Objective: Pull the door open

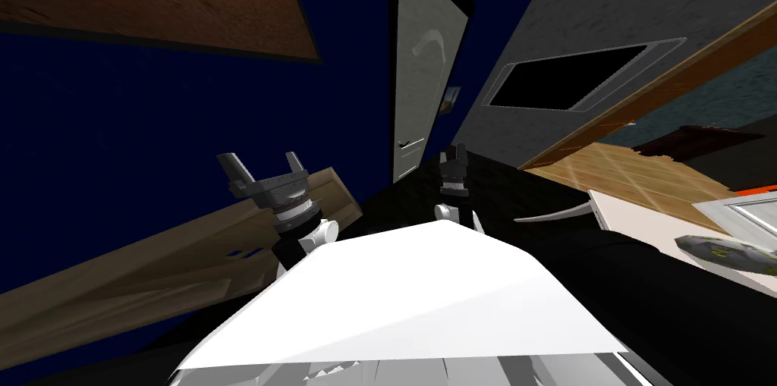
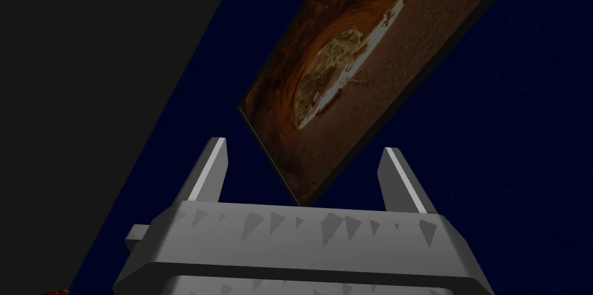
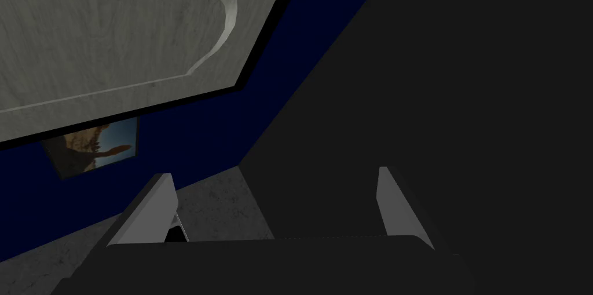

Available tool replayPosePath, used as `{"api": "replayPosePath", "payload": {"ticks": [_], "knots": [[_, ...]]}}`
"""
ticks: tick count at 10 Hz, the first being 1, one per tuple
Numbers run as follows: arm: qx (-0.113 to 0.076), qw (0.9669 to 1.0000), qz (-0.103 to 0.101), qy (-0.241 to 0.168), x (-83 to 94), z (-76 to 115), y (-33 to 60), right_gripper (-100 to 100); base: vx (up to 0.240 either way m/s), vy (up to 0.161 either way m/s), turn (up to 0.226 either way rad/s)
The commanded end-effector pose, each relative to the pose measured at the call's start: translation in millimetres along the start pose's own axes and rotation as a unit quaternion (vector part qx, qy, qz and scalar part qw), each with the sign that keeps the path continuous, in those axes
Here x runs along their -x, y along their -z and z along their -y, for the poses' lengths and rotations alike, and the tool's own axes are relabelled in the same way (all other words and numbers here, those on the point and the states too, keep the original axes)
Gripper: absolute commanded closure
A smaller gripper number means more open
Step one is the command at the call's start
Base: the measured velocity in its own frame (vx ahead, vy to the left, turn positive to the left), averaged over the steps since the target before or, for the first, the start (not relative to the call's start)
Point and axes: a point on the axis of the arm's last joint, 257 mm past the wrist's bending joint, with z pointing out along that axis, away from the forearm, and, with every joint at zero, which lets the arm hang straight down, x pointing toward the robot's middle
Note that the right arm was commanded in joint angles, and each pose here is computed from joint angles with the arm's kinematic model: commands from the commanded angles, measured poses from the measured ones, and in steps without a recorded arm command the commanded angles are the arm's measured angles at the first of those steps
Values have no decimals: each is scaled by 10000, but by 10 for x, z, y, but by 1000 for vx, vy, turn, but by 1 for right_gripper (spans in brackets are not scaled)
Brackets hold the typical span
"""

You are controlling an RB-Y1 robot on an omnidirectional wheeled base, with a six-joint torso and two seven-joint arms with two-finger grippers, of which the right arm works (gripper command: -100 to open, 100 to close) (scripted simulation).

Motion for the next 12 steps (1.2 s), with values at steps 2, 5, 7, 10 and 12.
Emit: {"api": "replayPosePath", "payload": {"ticks": [2,5,7,10,12], "knots": [[-108,9999,-63,-19,-34,179,8,-100,33,-70,83],[-233,9996,-129,-40,-70,383,20,-100,38,-87,69],[-339,9992,-181,-54,-98,554,32,-100,45,-99,95],[-515,9983,-266,-77,-145,844,51,-100,44,-91,104],[-598,9977,-294,-82,-160,963,67,-100,50,-92,80]]}}
